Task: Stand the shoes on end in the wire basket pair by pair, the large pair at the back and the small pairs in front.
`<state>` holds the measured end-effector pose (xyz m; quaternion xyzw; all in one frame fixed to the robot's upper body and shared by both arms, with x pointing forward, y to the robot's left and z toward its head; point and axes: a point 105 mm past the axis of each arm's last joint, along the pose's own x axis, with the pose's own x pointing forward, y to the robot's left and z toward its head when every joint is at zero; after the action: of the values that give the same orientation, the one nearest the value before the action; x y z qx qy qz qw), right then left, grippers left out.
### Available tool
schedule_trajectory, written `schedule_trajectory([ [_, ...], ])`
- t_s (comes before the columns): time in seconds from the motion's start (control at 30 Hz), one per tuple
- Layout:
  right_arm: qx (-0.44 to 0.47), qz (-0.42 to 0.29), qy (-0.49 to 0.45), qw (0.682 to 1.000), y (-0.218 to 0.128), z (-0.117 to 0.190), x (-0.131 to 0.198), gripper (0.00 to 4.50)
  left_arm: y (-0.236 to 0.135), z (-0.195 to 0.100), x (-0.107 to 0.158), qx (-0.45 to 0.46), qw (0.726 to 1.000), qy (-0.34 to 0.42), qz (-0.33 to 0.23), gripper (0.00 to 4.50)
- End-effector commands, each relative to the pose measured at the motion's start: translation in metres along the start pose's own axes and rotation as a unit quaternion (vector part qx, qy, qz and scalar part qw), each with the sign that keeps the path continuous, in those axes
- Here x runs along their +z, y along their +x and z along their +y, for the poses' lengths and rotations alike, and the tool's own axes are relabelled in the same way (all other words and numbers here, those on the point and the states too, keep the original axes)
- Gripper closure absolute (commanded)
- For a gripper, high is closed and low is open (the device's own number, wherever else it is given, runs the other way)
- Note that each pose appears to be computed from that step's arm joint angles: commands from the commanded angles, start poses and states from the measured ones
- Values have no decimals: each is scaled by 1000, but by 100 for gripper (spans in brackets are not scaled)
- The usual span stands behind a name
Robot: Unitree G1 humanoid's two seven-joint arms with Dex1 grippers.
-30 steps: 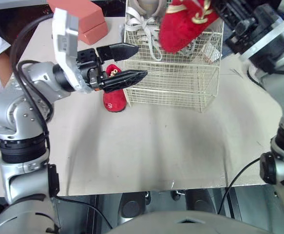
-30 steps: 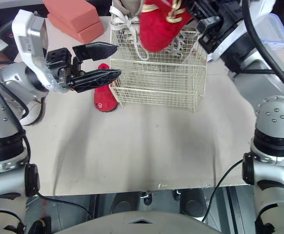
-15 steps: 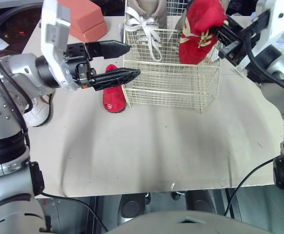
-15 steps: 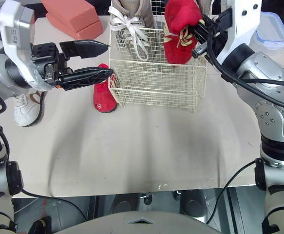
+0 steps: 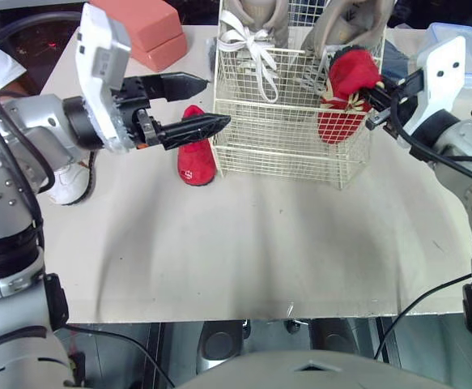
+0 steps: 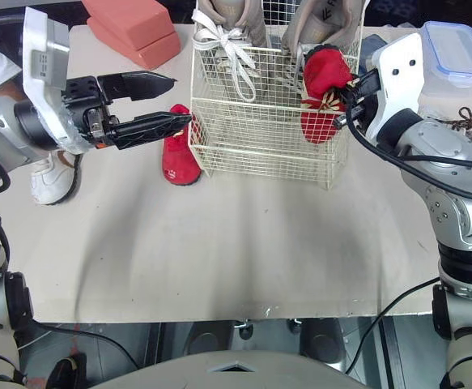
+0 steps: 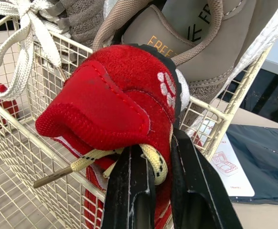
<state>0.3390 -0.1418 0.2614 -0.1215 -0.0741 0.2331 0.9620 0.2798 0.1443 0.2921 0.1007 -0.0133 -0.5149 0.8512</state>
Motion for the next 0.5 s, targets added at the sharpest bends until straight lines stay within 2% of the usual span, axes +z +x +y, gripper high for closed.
schedule_trajectory([
  [0.03,-2,6,-2,1000,-1,-1,-2,450,0,-10,11,-15,1000,23,-9,19],
  [0.07,-5,11,-1,1000,-1,-2,-5,450,0,-10,11,-15,1000,24,-9,19],
  [0.13,-10,19,-4,1000,-1,-5,-9,377,0,-11,11,-18,1000,24,-8,0],
  [0.23,-12,18,-6,1000,-2,-8,-8,265,0,-12,10,-21,1000,22,-6,0],
  [0.4,-10,9,-9,1000,-7,-16,0,35,-2,-7,5,-9,1000,16,-2,0],
  [0.43,-6,8,-10,1000,-9,-18,2,17,-3,-4,4,-4,1000,13,-1,0],
  [0.5,20,11,-9,1000,-15,-19,7,17,-8,2,0,11,1000,4,-4,0],
])
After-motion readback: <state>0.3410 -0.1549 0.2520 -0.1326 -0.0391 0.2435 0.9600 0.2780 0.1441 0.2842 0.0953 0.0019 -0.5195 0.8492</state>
